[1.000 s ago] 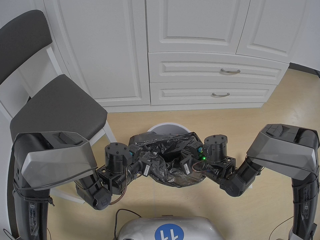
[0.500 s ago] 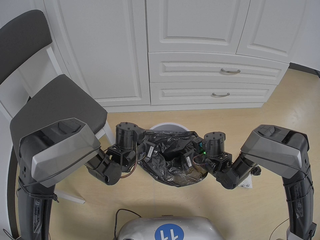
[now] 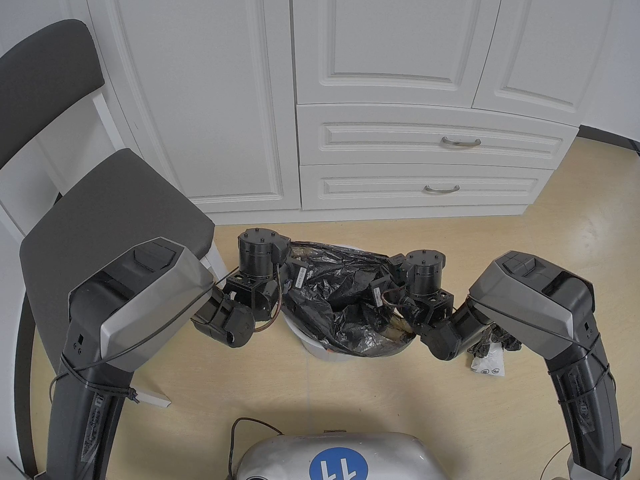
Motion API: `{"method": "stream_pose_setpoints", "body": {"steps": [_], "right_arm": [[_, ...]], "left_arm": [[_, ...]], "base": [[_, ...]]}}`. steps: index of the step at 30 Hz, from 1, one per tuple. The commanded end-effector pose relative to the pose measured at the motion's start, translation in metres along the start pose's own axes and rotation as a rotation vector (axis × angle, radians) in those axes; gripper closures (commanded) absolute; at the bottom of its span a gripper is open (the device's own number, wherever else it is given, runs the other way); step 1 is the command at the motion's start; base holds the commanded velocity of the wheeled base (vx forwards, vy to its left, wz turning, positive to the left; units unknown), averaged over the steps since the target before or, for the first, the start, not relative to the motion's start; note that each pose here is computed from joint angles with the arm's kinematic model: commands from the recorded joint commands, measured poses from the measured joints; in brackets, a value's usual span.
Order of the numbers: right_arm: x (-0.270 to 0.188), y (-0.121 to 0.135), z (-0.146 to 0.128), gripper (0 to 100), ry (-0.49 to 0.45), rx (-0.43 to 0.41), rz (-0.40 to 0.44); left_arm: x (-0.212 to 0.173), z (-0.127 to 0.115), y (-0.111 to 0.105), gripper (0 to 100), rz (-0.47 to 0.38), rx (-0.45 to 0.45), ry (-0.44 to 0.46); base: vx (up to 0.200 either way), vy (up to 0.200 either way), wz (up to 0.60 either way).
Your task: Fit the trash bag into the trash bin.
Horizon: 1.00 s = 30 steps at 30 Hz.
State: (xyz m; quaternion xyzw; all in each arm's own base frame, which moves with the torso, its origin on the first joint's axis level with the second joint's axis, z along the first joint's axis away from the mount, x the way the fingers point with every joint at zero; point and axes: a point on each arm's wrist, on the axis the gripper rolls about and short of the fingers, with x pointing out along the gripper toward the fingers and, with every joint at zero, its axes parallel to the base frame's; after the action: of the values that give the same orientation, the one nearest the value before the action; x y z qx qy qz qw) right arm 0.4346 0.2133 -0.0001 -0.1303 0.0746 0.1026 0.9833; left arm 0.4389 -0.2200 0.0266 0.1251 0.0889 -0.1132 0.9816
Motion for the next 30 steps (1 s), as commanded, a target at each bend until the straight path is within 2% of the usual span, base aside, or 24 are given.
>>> {"method": "stream_pose_setpoints", "body": {"steps": [1, 15, 21, 28, 30], "right_arm": [[0.022, -0.005, -0.015, 100, -0.018, 0.018, -0.046], [0.025, -0.007, -0.015, 100, -0.02, 0.028, -0.047], [0.021, -0.008, -0.006, 100, -0.034, 0.047, -0.041], [0.017, -0.01, 0.004, 100, -0.059, 0.062, -0.042], [0.011, -0.01, 0.015, 100, -0.076, 0.079, -0.035]], "left_arm": [[0.017, -0.009, -0.006, 100, 0.025, -0.006, -0.018], [0.037, -0.018, 0.002, 100, 0.061, -0.012, -0.013], [0.037, -0.019, 0.014, 100, 0.077, -0.007, 0.026], [0.03, -0.018, 0.012, 100, 0.064, 0.002, 0.055], [0.024, -0.018, 0.012, 100, 0.057, 0.008, 0.073]], "base": [[0.0, 0.0, 0.0], [0.0, 0.0, 0.0], [0.0, 0.0, 0.0], [0.0, 0.0, 0.0], [0.0, 0.0, 0.0]]}}
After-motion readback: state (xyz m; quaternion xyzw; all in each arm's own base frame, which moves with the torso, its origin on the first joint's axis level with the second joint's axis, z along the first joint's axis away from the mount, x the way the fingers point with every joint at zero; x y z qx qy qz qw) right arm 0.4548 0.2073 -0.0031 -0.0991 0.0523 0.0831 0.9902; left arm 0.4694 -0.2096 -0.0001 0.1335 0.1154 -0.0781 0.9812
